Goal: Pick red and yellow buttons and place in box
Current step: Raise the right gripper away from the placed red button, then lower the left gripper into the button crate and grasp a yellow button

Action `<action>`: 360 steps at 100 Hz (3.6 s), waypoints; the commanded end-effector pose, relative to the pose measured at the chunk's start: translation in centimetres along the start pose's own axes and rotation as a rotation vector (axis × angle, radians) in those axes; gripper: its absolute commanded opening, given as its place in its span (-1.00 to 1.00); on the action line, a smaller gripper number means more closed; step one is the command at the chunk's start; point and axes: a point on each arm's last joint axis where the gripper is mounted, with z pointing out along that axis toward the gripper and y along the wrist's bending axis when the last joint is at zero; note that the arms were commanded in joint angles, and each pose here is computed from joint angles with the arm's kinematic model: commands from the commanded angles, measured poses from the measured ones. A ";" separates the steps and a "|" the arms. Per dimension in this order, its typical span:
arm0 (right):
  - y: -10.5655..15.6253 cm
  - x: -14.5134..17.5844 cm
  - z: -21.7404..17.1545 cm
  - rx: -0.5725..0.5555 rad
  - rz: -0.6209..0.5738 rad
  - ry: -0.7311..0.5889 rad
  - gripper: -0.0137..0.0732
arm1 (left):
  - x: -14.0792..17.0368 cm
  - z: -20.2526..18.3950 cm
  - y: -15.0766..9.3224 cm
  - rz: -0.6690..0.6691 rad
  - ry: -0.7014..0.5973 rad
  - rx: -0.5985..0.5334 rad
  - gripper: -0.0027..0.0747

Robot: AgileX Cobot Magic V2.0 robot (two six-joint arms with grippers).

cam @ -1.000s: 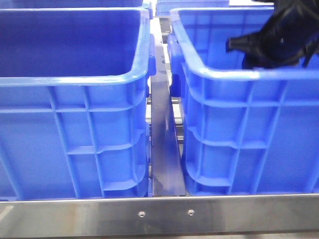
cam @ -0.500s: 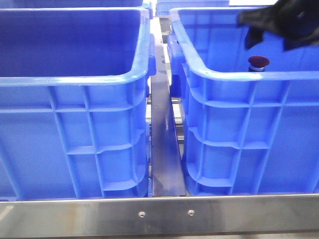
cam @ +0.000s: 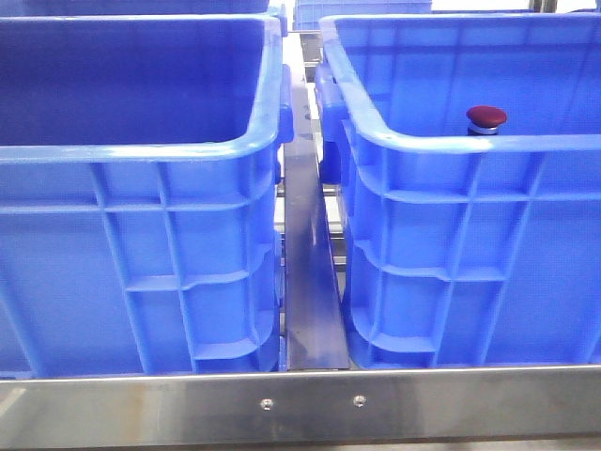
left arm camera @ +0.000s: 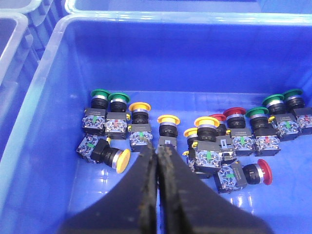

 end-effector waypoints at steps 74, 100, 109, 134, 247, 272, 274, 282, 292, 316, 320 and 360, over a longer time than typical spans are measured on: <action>-1.3 1.9 -5.8 -0.036 0.008 -0.040 -0.86 | -1.3 -0.5 -0.2 -0.007 -0.099 0.021 -0.98; -1.3 1.9 -5.8 -0.037 0.008 -0.040 -0.84 | -1.3 -0.5 -0.2 -0.007 -0.099 0.021 -0.97; -1.3 1.9 -5.8 -0.038 0.008 -0.040 -0.84 | -1.3 -0.5 -0.2 -0.007 -0.099 0.021 -0.84; -1.2 1.9 -5.8 -0.047 0.007 -0.042 -0.84 | -1.3 0.1 -0.4 -0.022 -0.074 0.033 0.40; -1.2 1.9 -5.8 -0.052 0.007 -0.043 -0.84 | 0.5 20.3 -8.0 0.141 0.457 0.153 0.53; -1.2 1.9 -5.8 -0.052 0.007 -0.043 -0.84 | 1.5 21.9 -8.3 0.155 0.470 0.154 0.53; -1.2 1.9 -5.8 -0.052 0.007 -0.043 -0.84 | 1.7 22.1 -8.3 0.156 0.475 0.153 0.53; -1.2 1.9 -5.8 -0.052 0.007 -0.043 -0.84 | 1.9 22.5 -8.4 0.156 0.475 0.155 0.53; -1.2 1.9 -5.8 -0.052 0.007 -0.043 -0.84 | 2.3 22.8 -8.5 0.158 0.487 0.154 0.53; -1.2 1.9 -5.8 -0.052 0.007 -0.043 -0.84 | 2.8 23.2 -8.5 0.155 0.507 0.153 0.53; -1.2 1.9 -5.8 -0.052 0.007 -0.043 -0.84 | 2.8 23.2 -8.5 0.153 0.509 0.153 0.53; -1.2 1.9 -5.8 -0.052 0.007 -0.043 -0.84 | 2.1 22.6 -8.4 0.144 0.491 0.156 -0.93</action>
